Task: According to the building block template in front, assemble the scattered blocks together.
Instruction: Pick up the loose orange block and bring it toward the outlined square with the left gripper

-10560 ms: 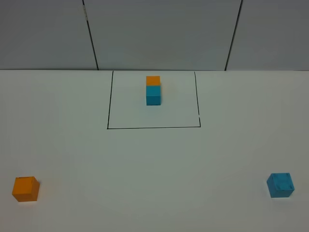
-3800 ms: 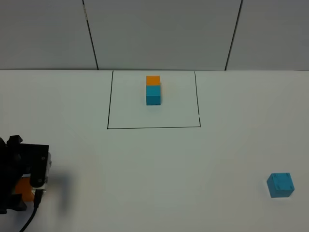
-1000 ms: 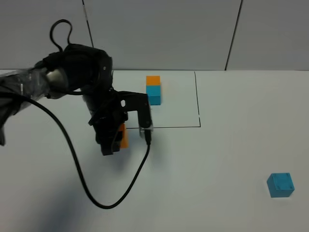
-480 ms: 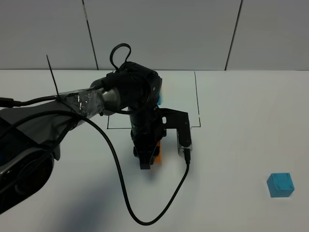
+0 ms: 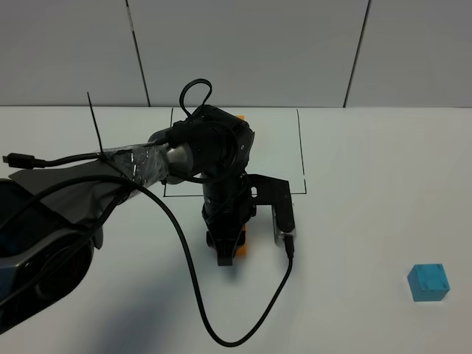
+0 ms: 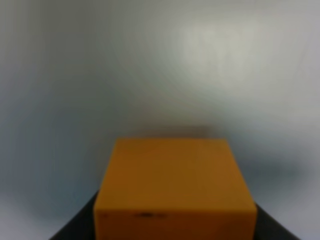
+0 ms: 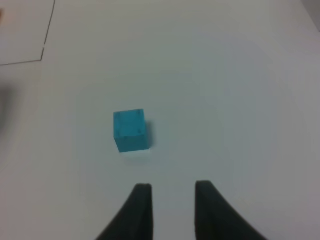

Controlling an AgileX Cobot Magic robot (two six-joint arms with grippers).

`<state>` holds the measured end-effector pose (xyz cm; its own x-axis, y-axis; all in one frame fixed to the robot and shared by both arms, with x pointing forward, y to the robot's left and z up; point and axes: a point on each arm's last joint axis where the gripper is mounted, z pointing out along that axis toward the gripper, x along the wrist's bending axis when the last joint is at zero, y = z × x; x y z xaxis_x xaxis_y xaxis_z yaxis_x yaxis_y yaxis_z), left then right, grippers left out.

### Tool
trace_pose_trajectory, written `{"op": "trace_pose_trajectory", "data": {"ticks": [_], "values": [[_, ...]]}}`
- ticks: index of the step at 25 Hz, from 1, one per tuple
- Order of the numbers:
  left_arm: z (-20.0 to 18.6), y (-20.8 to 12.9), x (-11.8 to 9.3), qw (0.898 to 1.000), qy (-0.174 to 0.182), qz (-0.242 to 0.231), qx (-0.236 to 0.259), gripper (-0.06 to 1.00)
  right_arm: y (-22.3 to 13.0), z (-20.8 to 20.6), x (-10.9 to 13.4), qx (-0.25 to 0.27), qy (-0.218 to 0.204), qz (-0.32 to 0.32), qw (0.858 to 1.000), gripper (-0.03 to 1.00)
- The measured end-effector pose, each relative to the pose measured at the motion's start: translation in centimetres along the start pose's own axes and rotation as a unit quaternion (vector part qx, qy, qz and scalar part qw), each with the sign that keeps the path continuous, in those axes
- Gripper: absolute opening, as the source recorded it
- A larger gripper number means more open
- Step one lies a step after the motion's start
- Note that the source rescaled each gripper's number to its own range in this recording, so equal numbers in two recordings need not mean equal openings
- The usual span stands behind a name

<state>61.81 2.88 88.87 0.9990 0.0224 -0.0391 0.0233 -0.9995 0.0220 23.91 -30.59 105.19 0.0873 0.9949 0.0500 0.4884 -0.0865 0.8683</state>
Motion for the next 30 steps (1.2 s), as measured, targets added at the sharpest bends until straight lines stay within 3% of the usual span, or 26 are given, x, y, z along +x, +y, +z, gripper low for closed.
{"op": "trace_pose_trajectory", "data": {"ticks": [15, 21, 30], "values": [[0.89, -0.03, 0.07, 1.0, -0.008, 0.001, 0.007, 0.01, 0.0, 0.0, 0.0, 0.0, 0.0, 0.0, 1.0, 0.0], [0.89, -0.04, 0.07, 0.999, -0.008, 0.032, 0.008, 0.01, 0.0, 0.0, 0.0, 0.0, 0.0, 0.0, 1.0, 0.0], [0.89, -0.06, 0.05, 0.999, -0.009, 0.038, 0.009, 0.01, 0.0, 0.0, 0.0, 0.0, 0.0, 0.0, 1.0, 0.0]]}}
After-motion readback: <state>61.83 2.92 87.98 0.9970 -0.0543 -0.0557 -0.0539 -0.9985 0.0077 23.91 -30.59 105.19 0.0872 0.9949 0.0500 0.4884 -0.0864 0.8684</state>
